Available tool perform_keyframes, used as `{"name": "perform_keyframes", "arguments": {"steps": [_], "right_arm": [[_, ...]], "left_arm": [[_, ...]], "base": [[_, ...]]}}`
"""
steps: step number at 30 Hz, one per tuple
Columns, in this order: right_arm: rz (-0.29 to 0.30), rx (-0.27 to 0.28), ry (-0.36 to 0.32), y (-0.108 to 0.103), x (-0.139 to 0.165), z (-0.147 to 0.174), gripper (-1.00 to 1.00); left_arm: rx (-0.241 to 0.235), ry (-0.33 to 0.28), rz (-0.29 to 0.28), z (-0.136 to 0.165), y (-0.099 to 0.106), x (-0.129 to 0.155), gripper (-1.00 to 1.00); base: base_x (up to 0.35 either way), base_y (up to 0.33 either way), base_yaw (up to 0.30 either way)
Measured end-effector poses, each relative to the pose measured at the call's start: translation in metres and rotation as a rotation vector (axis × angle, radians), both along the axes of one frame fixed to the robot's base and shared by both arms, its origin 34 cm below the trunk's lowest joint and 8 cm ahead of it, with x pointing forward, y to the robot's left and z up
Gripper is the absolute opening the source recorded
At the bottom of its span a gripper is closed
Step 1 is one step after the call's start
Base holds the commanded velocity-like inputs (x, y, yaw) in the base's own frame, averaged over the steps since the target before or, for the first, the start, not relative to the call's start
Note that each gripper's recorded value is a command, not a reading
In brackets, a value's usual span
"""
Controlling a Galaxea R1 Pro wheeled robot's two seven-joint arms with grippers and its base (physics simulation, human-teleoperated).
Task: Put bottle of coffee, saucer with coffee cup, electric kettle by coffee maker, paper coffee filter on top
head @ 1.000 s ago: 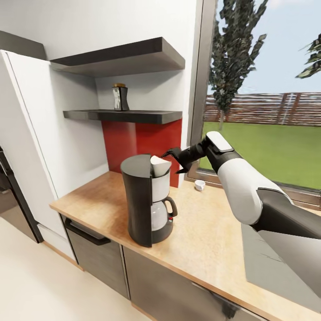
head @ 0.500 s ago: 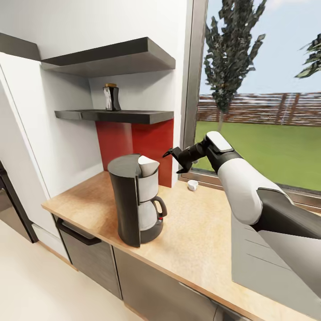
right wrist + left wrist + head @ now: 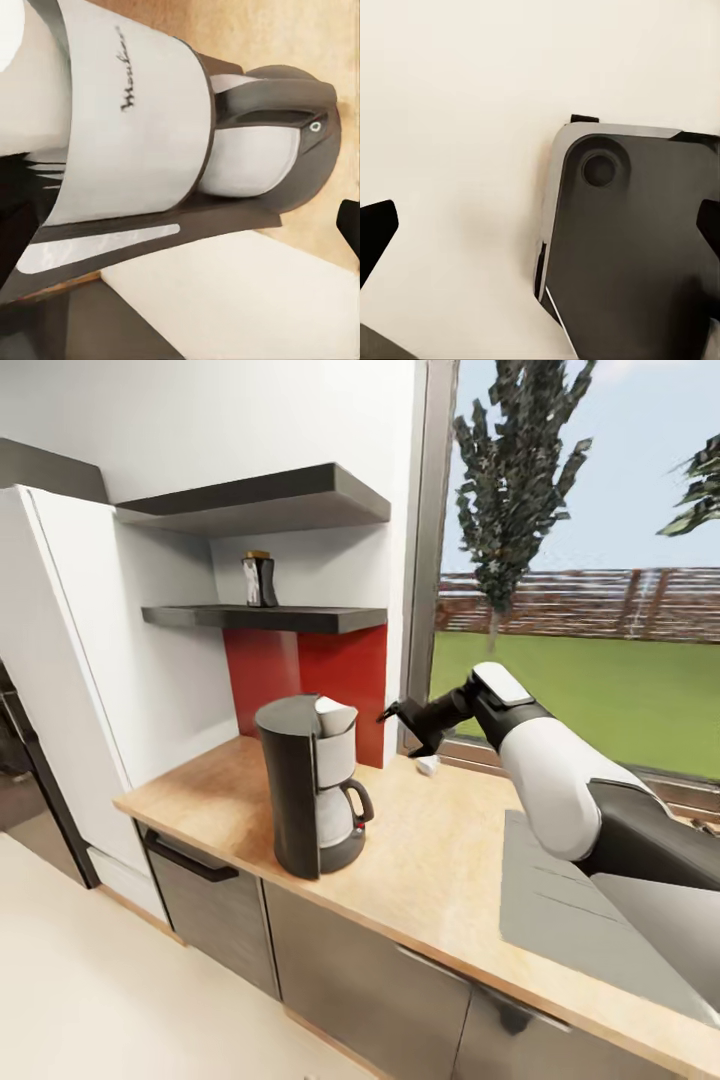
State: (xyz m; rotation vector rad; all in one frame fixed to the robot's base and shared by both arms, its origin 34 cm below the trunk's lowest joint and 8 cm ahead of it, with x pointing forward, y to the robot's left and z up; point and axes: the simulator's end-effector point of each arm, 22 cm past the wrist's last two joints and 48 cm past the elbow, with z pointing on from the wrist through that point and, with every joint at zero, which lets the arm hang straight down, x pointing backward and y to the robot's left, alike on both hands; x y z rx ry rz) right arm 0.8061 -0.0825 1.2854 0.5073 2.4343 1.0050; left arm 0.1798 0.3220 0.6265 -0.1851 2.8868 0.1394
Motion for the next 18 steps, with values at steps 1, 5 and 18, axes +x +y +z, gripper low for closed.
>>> {"name": "perform_keyframes", "arguments": {"steps": [1, 5, 18], "right_arm": [[-0.003, -0.001, 0.002, -0.002, 0.0, -0.001, 1.0], [-0.011, -0.004, 0.007, -0.009, 0.001, -0.004, 1.0], [0.04, -0.03, 0.208, 0.017, -0.043, -0.126, 1.0]], "left_arm": [[0.0, 0.0, 0.0, 0.0, 0.0, 0.0, 1.0], [0.0, 0.0, 0.0, 0.0, 0.0, 0.0, 1.0], [0.0, -0.001, 0.001, 0.0, 0.0, 0.0, 1.0]], "base": [[-0.337, 0.0, 0.0], [-0.337, 0.0, 0.0], [-0.154, 0.0, 0.0]]}}
